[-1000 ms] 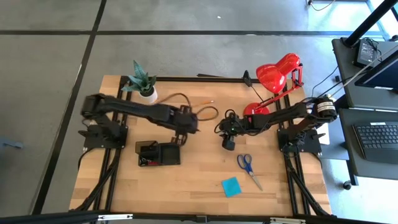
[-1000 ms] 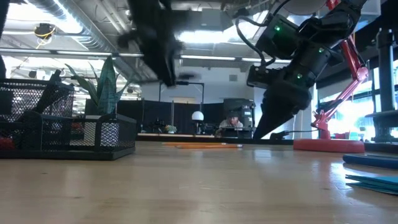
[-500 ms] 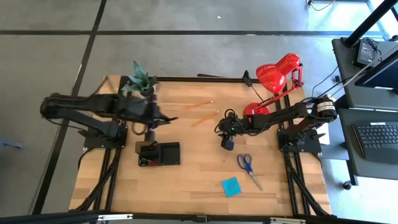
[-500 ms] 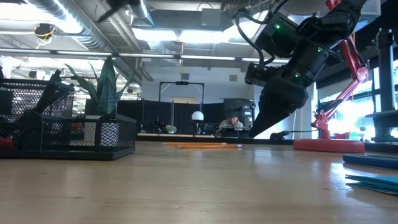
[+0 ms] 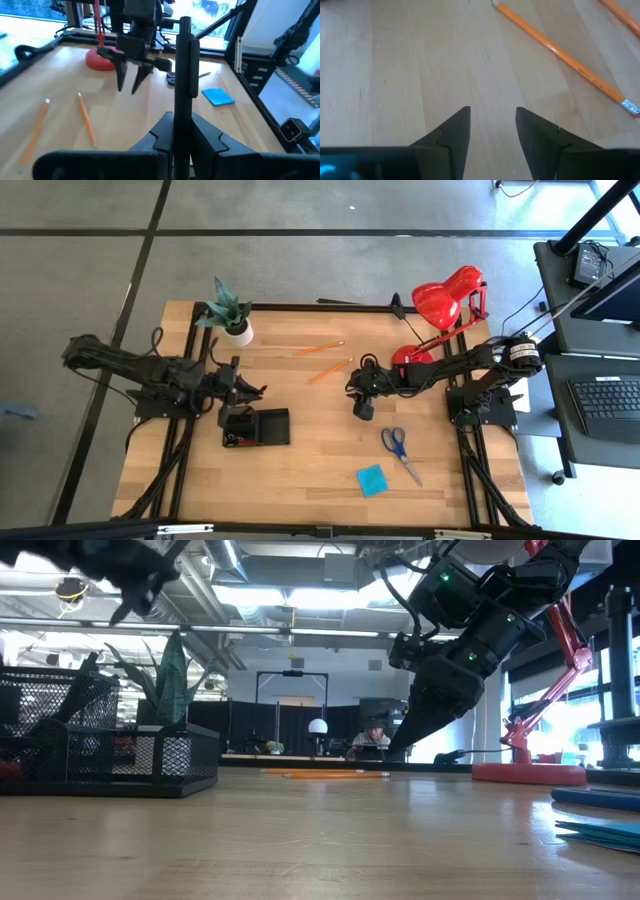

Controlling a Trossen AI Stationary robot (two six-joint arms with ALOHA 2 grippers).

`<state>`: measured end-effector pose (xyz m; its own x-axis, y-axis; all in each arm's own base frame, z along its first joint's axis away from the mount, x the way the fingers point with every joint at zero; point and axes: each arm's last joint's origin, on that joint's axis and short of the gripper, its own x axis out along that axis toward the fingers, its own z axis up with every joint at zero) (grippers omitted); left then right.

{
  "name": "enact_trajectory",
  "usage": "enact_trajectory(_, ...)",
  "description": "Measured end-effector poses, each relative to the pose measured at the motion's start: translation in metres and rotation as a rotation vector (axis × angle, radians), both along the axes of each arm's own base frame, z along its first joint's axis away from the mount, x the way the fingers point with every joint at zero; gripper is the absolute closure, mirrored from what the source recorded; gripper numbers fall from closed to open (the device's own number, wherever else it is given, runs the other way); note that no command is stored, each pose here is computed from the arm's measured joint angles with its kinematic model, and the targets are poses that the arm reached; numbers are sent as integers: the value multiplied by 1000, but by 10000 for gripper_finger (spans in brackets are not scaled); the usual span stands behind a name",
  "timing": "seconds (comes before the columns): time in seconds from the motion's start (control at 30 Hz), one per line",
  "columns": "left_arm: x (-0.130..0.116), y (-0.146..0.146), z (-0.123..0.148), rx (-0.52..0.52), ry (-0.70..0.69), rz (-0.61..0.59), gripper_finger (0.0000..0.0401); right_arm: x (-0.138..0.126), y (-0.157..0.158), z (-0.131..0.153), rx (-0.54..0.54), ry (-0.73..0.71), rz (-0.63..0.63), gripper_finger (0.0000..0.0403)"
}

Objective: Pick and place office supplies into organizer
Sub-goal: Put the black pen into the back left compartment of the desk organizer

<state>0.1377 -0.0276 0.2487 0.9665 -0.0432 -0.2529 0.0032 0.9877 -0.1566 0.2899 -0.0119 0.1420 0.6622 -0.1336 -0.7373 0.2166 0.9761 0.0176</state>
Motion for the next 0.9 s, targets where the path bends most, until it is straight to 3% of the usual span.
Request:
enact_trajectory(0.3, -11, -8, -42, -63, -78, -71, 366, 1, 0, 1, 9, -10, -9, 242)
enact_trajectory(0.57, -17, -13, -76, -129, -8, -54, 366, 1, 0, 1, 21, -17, -21, 242)
enact_trajectory(0.9, -21, -19, -86, -115, 51, -103, 367, 4, 0, 3, 21, -57, -21, 242)
